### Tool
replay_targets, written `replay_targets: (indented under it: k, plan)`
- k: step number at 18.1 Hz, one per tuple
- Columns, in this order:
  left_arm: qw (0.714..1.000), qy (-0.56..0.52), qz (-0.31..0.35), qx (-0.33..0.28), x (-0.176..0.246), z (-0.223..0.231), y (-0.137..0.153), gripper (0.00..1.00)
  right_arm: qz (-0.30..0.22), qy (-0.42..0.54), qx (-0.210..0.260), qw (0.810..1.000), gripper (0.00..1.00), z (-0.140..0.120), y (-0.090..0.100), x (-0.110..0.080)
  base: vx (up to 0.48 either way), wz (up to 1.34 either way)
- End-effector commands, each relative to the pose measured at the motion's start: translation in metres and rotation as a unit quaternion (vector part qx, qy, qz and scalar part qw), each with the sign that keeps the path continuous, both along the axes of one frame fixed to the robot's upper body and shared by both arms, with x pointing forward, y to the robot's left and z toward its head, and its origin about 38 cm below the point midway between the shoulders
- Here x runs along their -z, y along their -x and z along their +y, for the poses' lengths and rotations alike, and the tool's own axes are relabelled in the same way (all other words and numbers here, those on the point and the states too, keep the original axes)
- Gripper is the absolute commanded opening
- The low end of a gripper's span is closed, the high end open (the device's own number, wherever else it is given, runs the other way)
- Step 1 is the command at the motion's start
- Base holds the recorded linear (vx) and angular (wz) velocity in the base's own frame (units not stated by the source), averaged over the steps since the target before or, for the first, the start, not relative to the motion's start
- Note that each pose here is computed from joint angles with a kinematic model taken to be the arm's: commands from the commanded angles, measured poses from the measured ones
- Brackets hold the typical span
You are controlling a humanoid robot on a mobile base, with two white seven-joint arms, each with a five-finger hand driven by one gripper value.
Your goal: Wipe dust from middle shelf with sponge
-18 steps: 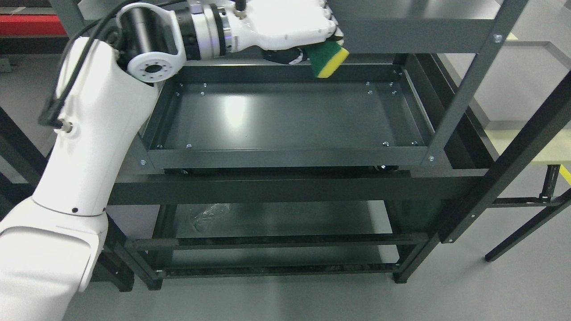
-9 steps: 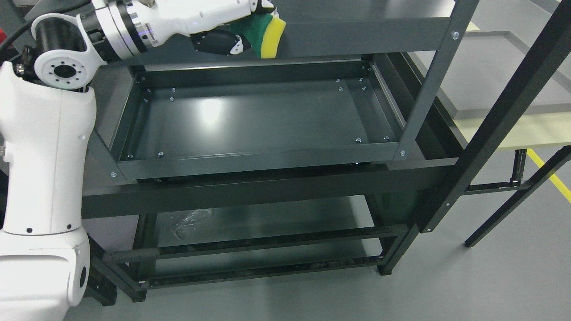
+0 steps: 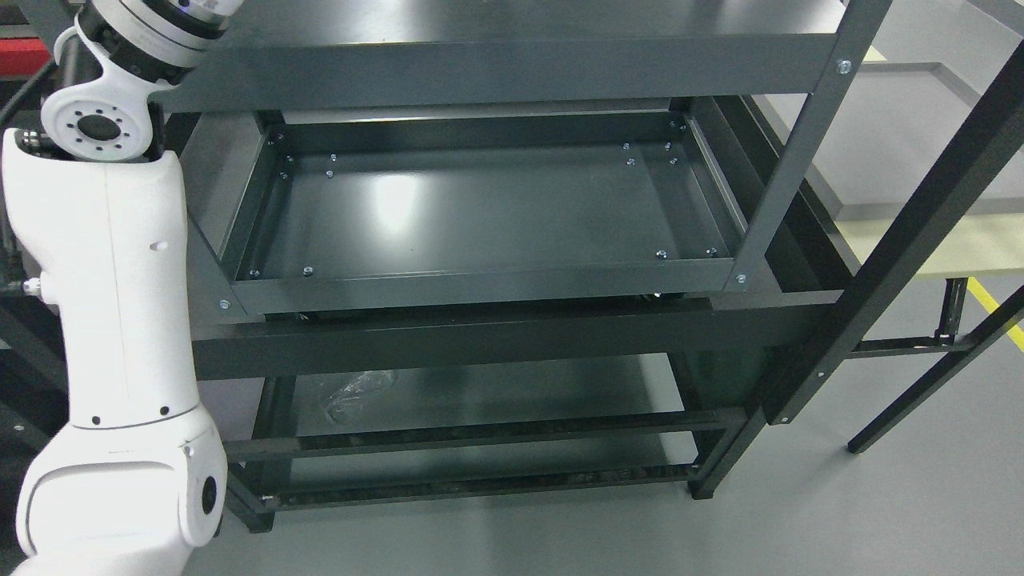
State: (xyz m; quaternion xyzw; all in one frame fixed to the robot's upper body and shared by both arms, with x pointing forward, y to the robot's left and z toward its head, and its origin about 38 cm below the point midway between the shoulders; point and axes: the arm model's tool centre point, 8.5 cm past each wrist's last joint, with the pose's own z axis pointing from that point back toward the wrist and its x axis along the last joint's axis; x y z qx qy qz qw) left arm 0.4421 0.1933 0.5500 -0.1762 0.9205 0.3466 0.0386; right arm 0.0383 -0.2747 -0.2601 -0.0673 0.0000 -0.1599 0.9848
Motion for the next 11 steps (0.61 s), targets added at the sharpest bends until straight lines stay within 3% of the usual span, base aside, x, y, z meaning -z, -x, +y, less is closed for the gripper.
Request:
replay_targets:
  k: [1,5,8,11]
  plan:
    - [0.98,0.094,0.023,0.174,0.012,-0.099,0.02,0.0,-0.009,0.01,0.0,1.0,1.0,-0.013,-0.006,-0.001,0.0,0.0]
    - [0.937,0.097,0.202,0.268,0.085,-0.193,0.019,0.0,-0.009,0.01,0.0,1.0,1.0,-0.013,-0.006,-0.001,0.0,0.0]
    - [0.89,0.051,0.348,0.289,0.205,-0.242,0.034,0.0,-0.009,0.01,0.0,1.0,1.0,-0.013,-0.006,-0.001,0.0,0.0]
    - [0.849,0.045,0.44,0.288,0.296,-0.252,0.06,0.0,-0.009,0.01,0.0,1.0,1.0,-0.013,-0.006,-0.001,0.0,0.0]
